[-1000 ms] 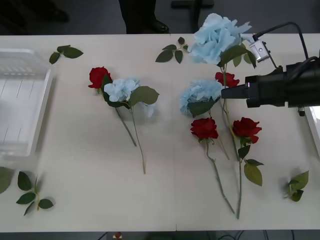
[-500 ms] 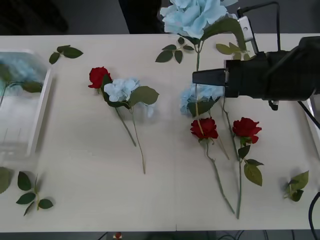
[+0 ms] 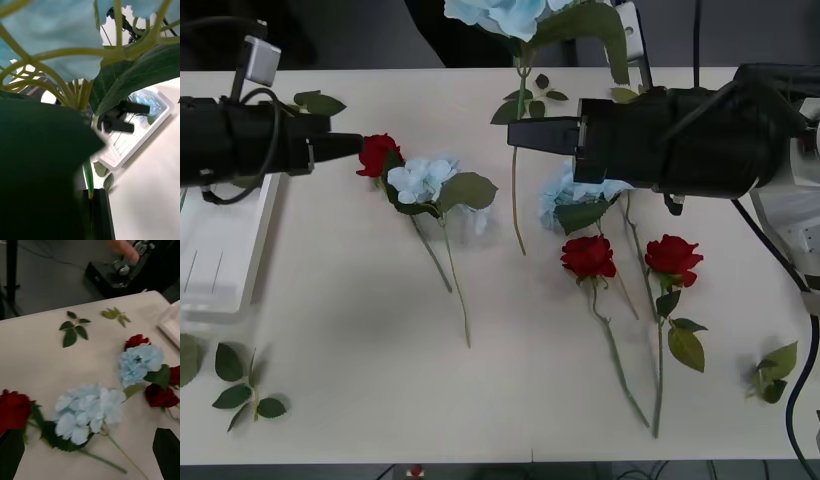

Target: Place the red flowers into the right box and the blue flowers into the left box. If a person shows an open palm, hand one flower to the person first, then continue sorting.

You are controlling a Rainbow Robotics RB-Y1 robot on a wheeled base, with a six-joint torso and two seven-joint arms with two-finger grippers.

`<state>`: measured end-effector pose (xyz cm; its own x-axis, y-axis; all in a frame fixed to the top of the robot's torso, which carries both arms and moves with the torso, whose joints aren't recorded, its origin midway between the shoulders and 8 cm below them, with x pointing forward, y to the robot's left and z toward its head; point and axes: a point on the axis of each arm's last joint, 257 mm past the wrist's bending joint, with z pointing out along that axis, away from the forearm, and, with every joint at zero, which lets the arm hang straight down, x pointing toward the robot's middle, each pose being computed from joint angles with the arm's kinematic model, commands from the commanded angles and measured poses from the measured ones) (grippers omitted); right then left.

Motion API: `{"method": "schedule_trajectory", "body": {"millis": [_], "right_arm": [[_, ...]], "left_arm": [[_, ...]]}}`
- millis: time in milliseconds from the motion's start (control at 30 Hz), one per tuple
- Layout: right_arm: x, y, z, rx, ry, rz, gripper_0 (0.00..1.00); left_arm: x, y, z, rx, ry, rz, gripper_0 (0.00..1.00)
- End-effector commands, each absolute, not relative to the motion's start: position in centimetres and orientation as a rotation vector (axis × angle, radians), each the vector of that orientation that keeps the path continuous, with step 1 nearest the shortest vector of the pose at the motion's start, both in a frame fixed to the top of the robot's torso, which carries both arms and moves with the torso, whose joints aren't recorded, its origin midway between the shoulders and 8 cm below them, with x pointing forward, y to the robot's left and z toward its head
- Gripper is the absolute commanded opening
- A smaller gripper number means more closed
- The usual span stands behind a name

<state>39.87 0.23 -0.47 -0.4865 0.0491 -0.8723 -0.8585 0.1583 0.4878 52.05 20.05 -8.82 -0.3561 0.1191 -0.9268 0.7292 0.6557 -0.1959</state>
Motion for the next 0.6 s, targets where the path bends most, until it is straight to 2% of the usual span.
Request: {"method": "schedule_trajectory", "body": {"millis": [33, 233, 433, 600], "right_arm": [[38.8, 0.6, 1.6, -0.855, 1.566, 1.416, 0.00], [39.2, 0.2, 1.7, -0.852, 1.565, 1.404, 0.00], [39.9, -1.2, 2.4, -0.850, 1.546, 1.353, 0.00], [42.4, -3.4, 2.8, -0.907, 1.470, 1.111, 0.00]], "left_arm": [[47.8, 14.5, -9.0, 0.802, 1.727, -0.892, 1.00], [41.7, 8.4, -8.8, 0.896, 1.540, -1.069, 1.00], [40.8, 7.6, -8.8, 0.914, 1.521, -1.082, 1.00], [40.8, 7.7, -9.0, 0.913, 1.528, -1.082, 1.00]]}}
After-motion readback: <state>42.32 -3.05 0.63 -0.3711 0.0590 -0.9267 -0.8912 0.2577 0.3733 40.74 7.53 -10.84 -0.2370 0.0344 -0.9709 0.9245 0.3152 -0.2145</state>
